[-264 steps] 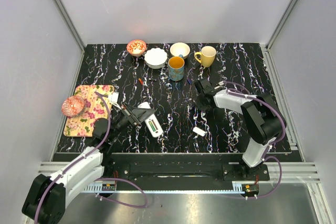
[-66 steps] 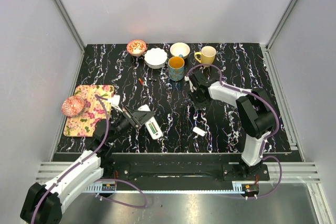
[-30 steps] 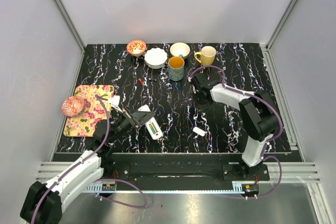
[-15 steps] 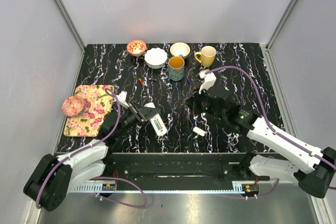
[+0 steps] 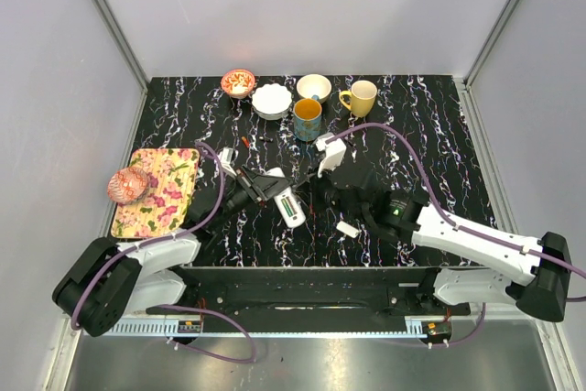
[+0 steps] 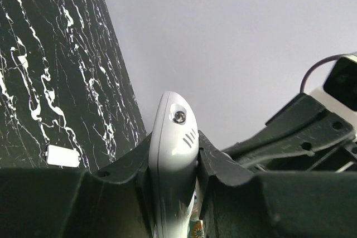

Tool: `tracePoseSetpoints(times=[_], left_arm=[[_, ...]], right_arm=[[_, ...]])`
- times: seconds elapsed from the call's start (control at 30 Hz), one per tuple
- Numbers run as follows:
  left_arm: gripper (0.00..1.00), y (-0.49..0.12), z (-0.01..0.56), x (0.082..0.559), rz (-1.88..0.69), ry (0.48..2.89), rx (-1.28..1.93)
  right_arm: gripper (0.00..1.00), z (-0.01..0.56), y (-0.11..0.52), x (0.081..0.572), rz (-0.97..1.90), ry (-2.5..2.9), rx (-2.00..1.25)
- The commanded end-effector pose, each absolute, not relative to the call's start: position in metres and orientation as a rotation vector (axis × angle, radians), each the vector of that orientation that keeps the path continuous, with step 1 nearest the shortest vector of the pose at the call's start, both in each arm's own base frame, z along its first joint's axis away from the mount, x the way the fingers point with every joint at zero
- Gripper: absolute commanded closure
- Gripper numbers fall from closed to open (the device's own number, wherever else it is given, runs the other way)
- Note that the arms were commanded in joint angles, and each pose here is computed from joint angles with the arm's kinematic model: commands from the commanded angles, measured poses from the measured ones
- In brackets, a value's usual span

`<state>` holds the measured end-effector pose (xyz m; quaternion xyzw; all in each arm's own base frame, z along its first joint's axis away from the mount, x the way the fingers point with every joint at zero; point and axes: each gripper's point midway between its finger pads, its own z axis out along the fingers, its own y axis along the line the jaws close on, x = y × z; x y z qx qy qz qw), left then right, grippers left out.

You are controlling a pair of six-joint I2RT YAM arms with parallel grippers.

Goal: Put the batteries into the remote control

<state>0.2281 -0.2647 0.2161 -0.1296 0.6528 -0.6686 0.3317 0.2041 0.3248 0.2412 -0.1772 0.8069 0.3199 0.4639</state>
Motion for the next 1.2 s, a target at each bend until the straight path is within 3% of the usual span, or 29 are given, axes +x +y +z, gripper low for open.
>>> tracePoseSetpoints(times=[0.0, 1.17], left_arm=[[1.0, -0.268, 0.258, 0.237, -1.807, 1.554, -0.324], [1.0, -0.279, 0.255, 0.242, -1.851, 1.613, -0.375]], right_arm=[[1.0, 0.293, 0.337, 0.212, 0.818, 1.833, -0.393], [1.0, 0.227, 0.328, 0.203, 0.579, 1.982, -0.632]])
